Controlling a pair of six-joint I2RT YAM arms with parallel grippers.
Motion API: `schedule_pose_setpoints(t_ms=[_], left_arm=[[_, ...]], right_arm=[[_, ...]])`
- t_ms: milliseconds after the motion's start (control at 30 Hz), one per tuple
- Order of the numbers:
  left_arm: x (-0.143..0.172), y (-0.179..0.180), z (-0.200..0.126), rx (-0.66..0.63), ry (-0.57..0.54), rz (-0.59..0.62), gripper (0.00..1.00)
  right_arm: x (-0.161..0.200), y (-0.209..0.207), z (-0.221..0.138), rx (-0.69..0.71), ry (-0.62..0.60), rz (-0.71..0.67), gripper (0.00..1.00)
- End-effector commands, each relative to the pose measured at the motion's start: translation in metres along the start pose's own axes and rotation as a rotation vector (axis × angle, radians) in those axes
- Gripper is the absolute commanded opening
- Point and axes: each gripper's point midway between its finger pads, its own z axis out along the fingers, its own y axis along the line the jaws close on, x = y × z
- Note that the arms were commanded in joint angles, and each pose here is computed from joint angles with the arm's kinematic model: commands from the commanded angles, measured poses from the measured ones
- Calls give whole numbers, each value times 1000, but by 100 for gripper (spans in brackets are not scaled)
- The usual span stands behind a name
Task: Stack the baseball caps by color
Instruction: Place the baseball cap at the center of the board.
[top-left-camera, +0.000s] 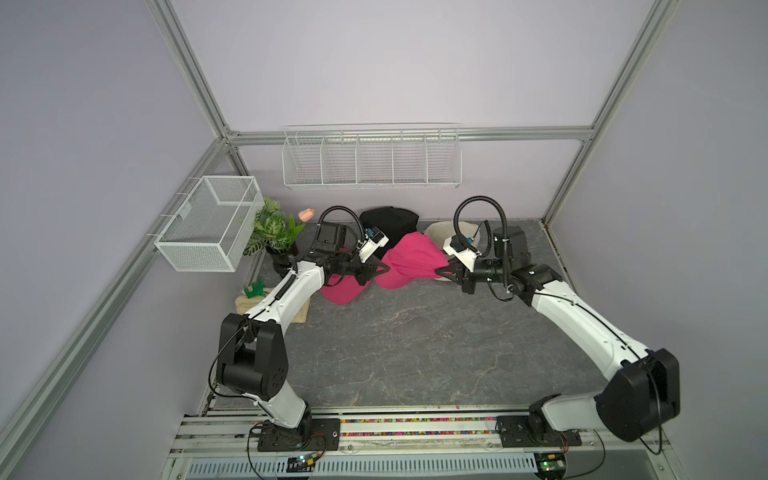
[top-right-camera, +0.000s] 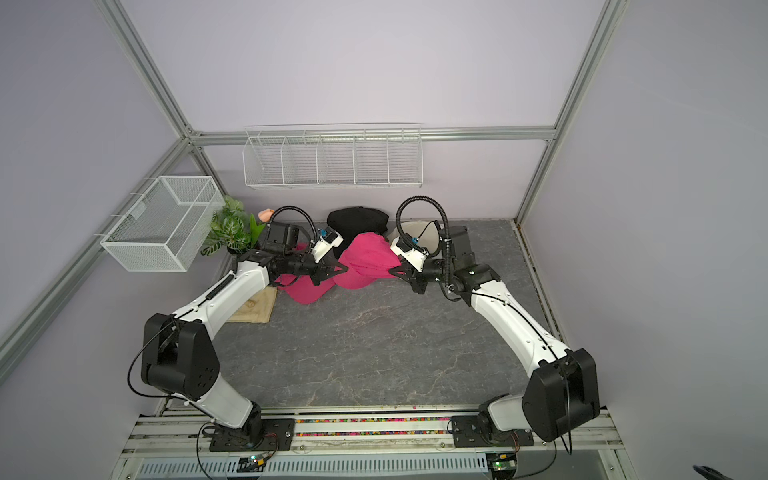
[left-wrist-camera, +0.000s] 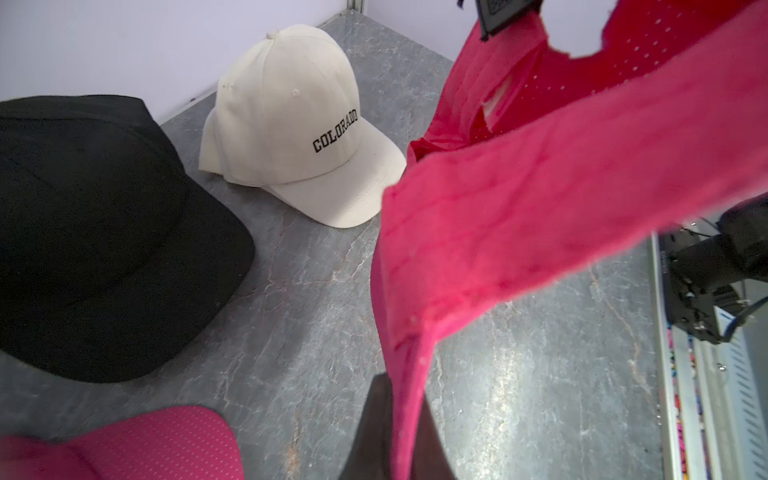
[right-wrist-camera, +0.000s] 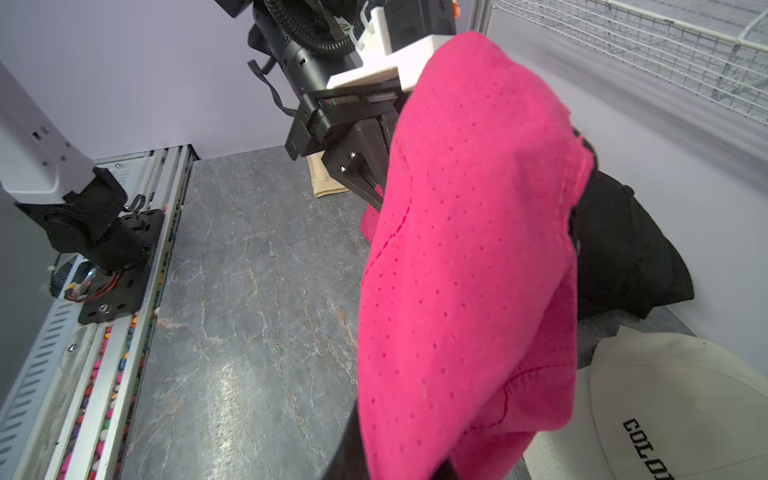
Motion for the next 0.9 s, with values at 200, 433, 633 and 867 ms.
schedule_pose_setpoints(t_ms=[200,433,633,867], left_arm=[[-9,73,-72,-606,-291,-108,67],[-4,104,-136,-977,-476,-335,100],[19,120,-166,-1192,-477,-448,100],[28,122,-183,-1288,-463,-489,100]], right_arm=[[31,27,-7,-138,171,137,7],[44,45,2,-254,207,203,7],[63,63,13,-398,326,274,6],[85,60,25,-424,498,309,7]])
